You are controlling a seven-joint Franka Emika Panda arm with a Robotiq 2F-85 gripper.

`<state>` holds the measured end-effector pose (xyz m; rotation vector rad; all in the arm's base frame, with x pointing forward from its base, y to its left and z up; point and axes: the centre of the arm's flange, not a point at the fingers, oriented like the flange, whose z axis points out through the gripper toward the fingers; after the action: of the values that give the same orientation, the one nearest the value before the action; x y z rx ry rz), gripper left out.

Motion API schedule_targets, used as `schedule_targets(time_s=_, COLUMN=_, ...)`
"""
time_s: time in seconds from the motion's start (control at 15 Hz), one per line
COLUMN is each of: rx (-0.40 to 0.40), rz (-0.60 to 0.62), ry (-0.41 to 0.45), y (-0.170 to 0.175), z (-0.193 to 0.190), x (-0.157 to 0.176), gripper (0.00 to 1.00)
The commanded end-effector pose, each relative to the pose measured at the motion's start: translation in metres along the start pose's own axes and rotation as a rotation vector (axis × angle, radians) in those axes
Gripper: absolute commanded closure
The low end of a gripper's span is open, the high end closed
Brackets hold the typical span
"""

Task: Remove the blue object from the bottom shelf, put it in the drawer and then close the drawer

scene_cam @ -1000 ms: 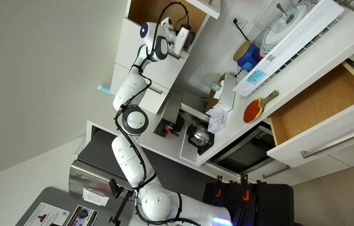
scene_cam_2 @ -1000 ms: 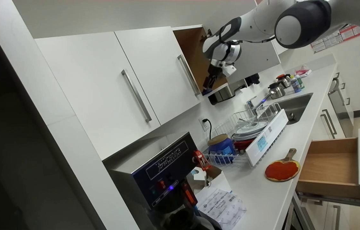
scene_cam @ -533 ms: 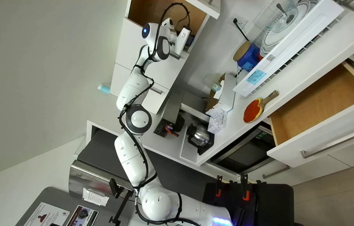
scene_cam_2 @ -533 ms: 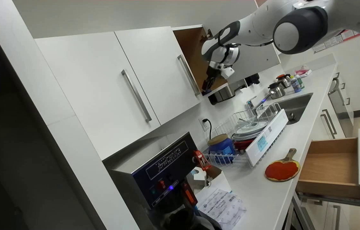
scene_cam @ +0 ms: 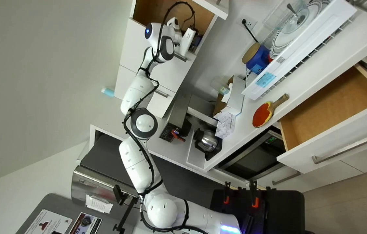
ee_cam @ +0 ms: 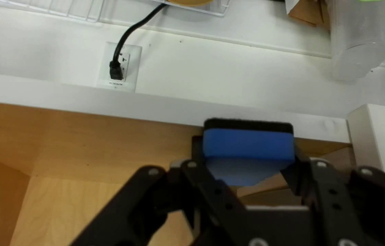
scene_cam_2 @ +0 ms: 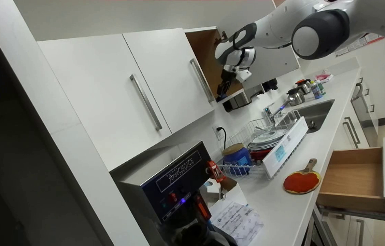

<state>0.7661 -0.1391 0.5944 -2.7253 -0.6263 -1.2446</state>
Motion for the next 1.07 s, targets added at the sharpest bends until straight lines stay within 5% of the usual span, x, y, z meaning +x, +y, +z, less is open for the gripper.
schedule_targets(time_s=0.0, rx=-0.051, rz=0.066, ry=-0.062, y=0.001, z=-0.046, x=0.010, gripper=0.69)
schedule_targets(time_s=0.4, rx=-0.120, rz=0.167, ry=-0.102, y=-0.013, z=-0.122, x=0.005, gripper=0.69)
schedule_targets(time_s=1.0, rx=-0.146, rz=0.366, ry=-0.228, y=-0.090, z=-0.144, x=-0.047, gripper=0.69)
